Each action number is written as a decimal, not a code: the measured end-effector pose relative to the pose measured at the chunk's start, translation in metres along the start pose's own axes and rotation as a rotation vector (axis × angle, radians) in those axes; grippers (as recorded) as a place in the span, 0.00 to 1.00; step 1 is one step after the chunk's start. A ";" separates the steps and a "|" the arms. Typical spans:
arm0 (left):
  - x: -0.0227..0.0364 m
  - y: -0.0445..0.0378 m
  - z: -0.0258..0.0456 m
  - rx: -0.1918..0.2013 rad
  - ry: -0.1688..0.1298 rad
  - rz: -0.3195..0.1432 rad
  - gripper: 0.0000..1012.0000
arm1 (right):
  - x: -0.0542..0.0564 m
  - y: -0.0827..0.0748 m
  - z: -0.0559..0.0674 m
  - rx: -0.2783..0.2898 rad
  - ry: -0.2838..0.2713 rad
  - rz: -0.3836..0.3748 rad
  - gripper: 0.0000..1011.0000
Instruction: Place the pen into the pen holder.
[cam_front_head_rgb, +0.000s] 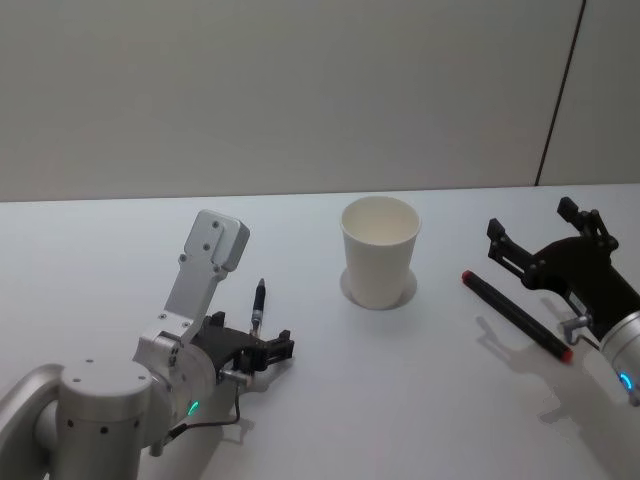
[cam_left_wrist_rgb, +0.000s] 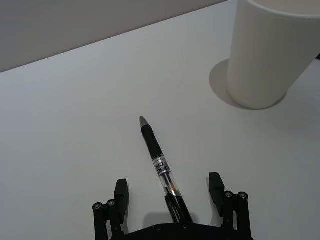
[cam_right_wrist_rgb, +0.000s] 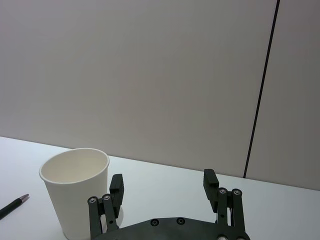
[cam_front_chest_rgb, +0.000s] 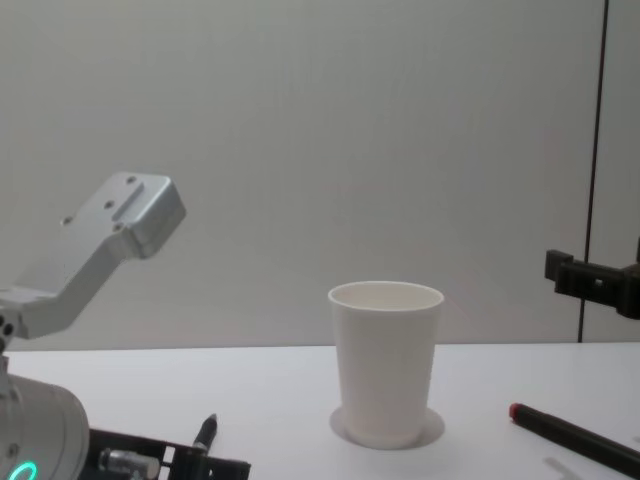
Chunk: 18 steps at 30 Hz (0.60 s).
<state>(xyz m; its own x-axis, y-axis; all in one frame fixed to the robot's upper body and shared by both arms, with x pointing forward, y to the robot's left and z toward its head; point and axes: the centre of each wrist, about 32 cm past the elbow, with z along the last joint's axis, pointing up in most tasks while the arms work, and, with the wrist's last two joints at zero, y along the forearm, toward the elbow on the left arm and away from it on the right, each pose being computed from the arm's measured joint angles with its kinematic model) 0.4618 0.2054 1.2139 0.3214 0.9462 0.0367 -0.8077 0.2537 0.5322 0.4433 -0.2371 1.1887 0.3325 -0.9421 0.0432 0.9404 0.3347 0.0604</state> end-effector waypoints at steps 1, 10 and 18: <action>-0.0001 -0.0005 0.0001 0.003 -0.002 0.002 0.99 | 0.000 0.000 0.000 0.000 0.000 0.000 0.99; -0.0030 -0.0047 0.0023 0.024 -0.001 0.010 0.99 | 0.000 0.000 0.000 0.000 0.000 0.000 0.99; -0.0043 -0.0059 0.0026 0.037 0.011 0.019 0.99 | 0.000 0.000 0.000 0.000 0.000 0.000 0.99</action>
<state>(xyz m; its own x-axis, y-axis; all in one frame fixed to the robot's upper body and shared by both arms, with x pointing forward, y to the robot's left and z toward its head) 0.4665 0.1993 1.2128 0.3008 0.9529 0.0383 -0.7945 0.2281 0.5628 0.4433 -0.2371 1.1887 0.3325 -0.9421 0.0432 0.9404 0.3347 0.0604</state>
